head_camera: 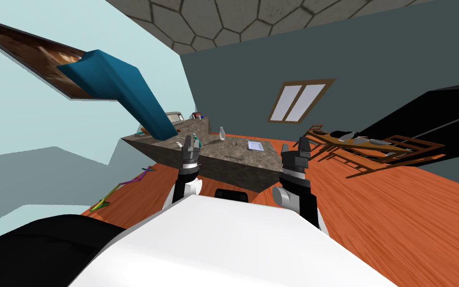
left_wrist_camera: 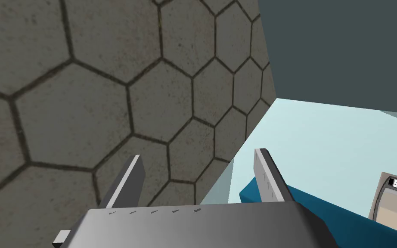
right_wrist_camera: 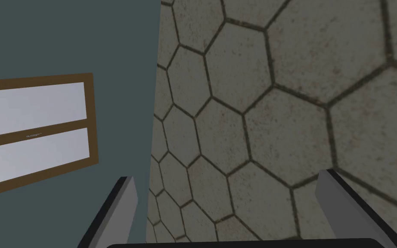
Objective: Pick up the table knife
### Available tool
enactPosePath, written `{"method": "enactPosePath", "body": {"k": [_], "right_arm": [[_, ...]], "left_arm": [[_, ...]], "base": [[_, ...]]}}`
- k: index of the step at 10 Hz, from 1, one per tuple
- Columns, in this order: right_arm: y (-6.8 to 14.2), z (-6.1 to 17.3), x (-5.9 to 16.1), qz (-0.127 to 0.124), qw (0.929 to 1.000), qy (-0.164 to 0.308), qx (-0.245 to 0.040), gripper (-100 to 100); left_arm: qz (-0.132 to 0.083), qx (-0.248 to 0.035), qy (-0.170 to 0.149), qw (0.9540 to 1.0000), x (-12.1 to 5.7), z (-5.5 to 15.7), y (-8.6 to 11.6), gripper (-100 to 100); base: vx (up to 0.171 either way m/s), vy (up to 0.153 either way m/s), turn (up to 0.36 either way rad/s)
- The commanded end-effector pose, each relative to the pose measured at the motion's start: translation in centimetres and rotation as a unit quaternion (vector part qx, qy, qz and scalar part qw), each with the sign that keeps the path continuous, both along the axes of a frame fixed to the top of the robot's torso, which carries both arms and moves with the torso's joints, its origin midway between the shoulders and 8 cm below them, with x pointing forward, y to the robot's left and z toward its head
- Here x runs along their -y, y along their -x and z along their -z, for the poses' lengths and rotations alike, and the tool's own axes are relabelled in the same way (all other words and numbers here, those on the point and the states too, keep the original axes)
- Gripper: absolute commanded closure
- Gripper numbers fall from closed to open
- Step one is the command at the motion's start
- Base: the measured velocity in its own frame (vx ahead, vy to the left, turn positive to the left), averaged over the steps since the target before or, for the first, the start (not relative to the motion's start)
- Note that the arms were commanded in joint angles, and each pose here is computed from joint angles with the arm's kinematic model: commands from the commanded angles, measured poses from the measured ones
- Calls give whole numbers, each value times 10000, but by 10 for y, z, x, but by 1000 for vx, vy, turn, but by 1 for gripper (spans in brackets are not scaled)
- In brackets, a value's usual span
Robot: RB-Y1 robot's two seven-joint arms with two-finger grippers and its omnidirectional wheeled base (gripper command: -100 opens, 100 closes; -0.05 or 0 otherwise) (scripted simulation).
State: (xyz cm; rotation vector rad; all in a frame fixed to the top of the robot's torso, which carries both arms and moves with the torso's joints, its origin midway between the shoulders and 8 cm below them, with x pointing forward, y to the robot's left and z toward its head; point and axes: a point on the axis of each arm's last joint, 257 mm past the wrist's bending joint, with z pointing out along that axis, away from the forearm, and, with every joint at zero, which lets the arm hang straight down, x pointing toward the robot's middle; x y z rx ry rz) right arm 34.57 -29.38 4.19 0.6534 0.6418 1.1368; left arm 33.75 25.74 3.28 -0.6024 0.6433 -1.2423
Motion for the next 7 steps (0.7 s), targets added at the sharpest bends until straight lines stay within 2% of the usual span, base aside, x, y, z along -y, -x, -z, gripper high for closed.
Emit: {"method": "enactPosePath", "body": {"k": [1,4,5,7], "right_arm": [[0,0,0,0,10000,0,0,0],[0,0,0,0,10000,0,0,0],[0,0,0,0,10000,0,0,0],[0,0,0,0,10000,0,0,0]], "left_arm": [[51,-88,-153,9998,2,2,-4,-100],[81,-373,-510,9980,2,9,-21,-100],[79,-392,-507,9979,2,9,-21,-100],[10,-590,-734,9956,-4,13,-35,-100]], "base": [[0,0,0],[-12,2,-9],[-11,1,-3],[-13,-3,-13]]}}
